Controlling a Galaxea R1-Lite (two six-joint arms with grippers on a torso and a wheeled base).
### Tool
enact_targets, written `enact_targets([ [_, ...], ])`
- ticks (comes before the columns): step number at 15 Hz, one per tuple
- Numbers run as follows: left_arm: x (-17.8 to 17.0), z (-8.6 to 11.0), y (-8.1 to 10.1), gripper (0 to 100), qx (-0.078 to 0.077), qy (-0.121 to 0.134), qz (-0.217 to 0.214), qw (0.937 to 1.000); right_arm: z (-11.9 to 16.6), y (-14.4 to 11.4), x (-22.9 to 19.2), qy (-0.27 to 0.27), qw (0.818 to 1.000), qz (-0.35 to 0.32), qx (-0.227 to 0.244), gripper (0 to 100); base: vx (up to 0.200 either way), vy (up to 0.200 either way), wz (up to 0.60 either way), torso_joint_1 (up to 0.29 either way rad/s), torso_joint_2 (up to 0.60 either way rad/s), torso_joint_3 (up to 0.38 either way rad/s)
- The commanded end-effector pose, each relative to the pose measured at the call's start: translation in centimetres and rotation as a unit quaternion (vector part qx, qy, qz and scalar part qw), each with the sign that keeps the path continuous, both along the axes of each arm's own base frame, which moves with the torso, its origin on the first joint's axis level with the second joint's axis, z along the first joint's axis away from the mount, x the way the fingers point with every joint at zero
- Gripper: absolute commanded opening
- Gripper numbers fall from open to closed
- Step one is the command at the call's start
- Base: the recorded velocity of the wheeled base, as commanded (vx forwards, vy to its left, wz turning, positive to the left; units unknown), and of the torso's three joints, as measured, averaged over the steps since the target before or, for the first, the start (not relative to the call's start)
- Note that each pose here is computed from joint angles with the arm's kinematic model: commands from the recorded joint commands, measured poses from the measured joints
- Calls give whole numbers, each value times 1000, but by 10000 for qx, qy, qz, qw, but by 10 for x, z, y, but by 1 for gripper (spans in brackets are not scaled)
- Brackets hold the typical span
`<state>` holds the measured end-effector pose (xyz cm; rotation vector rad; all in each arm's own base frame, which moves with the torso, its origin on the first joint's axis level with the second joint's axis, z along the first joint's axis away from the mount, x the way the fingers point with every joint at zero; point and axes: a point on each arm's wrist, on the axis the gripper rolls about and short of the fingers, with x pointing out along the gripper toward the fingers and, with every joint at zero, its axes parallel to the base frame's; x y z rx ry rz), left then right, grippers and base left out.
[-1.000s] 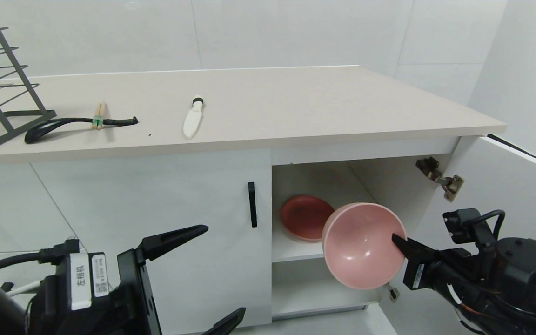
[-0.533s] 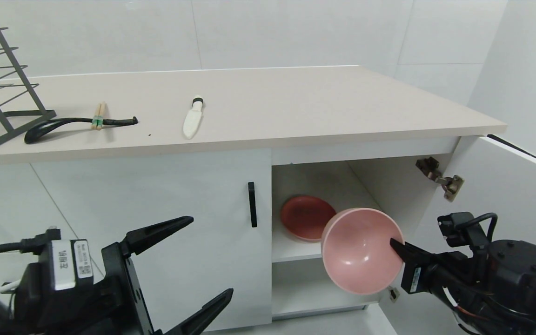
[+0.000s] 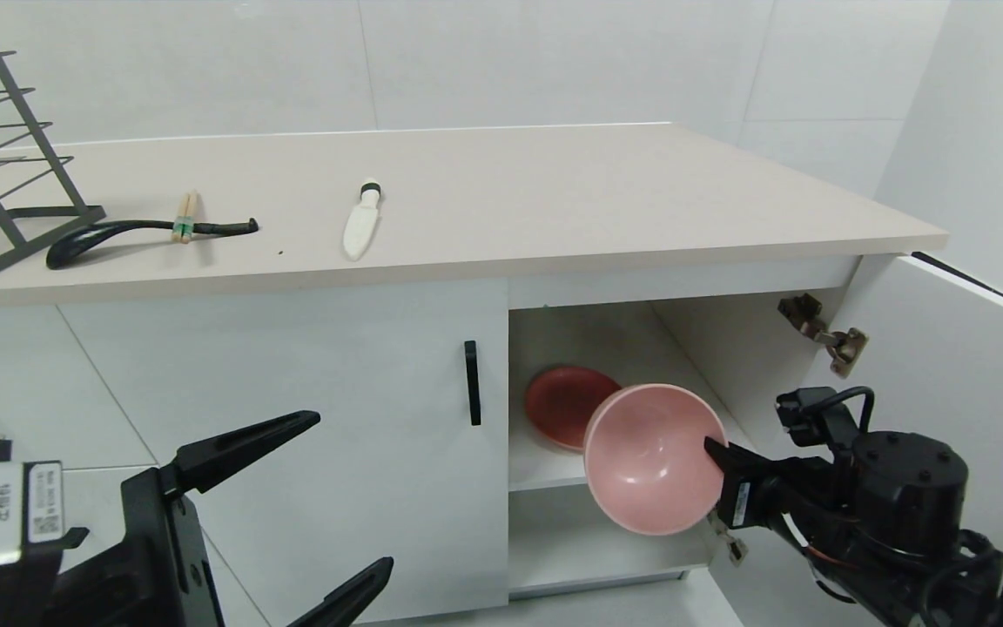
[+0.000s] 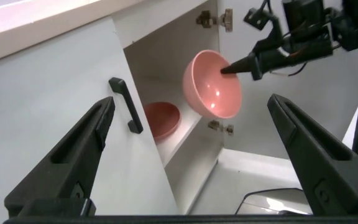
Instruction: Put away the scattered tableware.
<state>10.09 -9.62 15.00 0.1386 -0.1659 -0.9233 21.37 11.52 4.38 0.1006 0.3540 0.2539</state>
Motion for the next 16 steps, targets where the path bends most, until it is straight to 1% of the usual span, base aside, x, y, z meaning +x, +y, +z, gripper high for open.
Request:
enact_targets([
  [1, -1, 0, 0, 100, -7, -13, -1, 10000, -20, 11, 26, 101, 9999, 132, 14, 0, 0, 0, 0, 0, 0, 0],
  [3, -1, 0, 0, 100, 13, 10, -1, 10000, -25, 14, 48, -36, 9996, 224, 161, 0, 0, 0, 0, 0, 0, 0],
  [7, -1, 0, 1, 100, -19, 41, 3, 10000, -38, 17, 80, -168, 9987, 350, 328, 0, 0, 0, 0, 0, 0, 0],
  [9, -1, 0, 1, 100, -15, 47, 3, 10000, -49, 17, 94, -183, 9989, 266, 336, 0, 0, 0, 0, 0, 0, 0],
  [11, -1, 0, 0, 100, -14, 59, 3, 10000, -54, 17, 104, -223, 9982, 371, 416, 0, 0, 0, 0, 0, 0, 0],
  [16, -1, 0, 0, 100, -14, 59, -5, 10000, -61, 14, 119, -315, 9977, 362, 480, 0, 0, 0, 0, 0, 0, 0],
])
